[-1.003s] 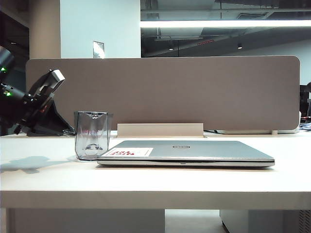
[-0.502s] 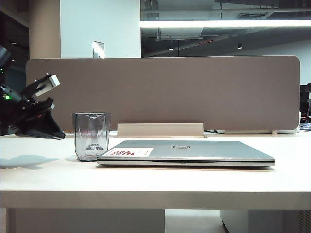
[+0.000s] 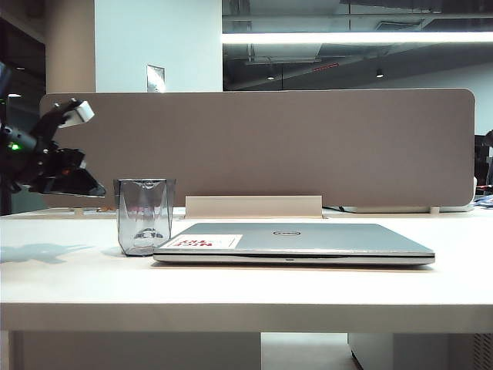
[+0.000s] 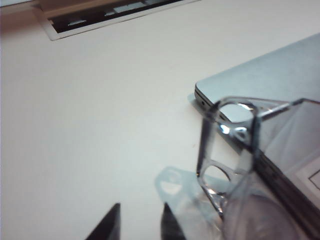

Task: Pick up the water cup and place it on the left side of the laptop.

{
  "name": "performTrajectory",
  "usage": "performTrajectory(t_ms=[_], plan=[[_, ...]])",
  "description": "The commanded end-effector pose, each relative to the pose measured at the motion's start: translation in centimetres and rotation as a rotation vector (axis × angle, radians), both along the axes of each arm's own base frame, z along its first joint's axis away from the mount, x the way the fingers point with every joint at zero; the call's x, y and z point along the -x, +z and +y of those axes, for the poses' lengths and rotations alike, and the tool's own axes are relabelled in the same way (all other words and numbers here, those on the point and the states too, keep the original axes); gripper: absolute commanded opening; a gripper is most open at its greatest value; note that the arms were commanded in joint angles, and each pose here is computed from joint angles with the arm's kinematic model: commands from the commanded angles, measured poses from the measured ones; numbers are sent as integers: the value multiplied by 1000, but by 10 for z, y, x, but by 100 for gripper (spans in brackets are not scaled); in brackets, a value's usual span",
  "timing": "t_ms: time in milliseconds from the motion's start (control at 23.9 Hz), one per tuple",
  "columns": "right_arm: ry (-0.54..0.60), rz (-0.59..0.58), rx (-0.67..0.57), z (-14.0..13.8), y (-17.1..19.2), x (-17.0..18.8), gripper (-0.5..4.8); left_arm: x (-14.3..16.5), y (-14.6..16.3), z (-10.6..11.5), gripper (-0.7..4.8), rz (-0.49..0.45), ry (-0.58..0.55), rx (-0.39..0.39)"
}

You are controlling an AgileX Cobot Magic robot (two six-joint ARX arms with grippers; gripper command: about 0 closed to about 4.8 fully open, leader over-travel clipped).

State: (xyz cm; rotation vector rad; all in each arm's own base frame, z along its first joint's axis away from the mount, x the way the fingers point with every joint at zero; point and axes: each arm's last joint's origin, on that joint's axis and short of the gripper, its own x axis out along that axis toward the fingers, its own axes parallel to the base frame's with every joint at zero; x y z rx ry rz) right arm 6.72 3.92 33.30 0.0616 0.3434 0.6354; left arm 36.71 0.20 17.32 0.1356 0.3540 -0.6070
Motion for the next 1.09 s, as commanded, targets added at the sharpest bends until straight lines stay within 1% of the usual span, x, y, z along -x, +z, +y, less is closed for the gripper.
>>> performTrajectory(t_ms=[42, 84, 251, 293, 376, 544, 794, 920, 1087], plan=[[-1, -11, 0, 0, 1, 0, -7, -9, 0, 2, 98, -13, -74, 36], [-2, -12, 0, 0, 1, 0, -7, -14, -1, 1, 98, -14, -111, 54], [-2, -11, 0, 0, 1, 0, -7, -31, -3, 0, 98, -20, -181, 88], [-2, -10, 1, 0, 1, 0, -7, -41, -4, 0, 99, -3, -199, 100], [-2, -6, 3, 0, 0, 0, -7, -48, -6, 1, 99, 24, -205, 101], [-2, -5, 4, 0, 0, 0, -7, -51, -10, 0, 100, 8, -253, 86], [-6, -4, 5, 0, 0, -1, -7, -54, -23, -1, 99, 30, -300, 113], [-6, -3, 5, 0, 0, -1, -7, -54, -25, -2, 98, 5, -348, 115], [-9, -4, 7, 0, 0, -1, -7, -59, -28, -3, 97, 6, -370, 129]])
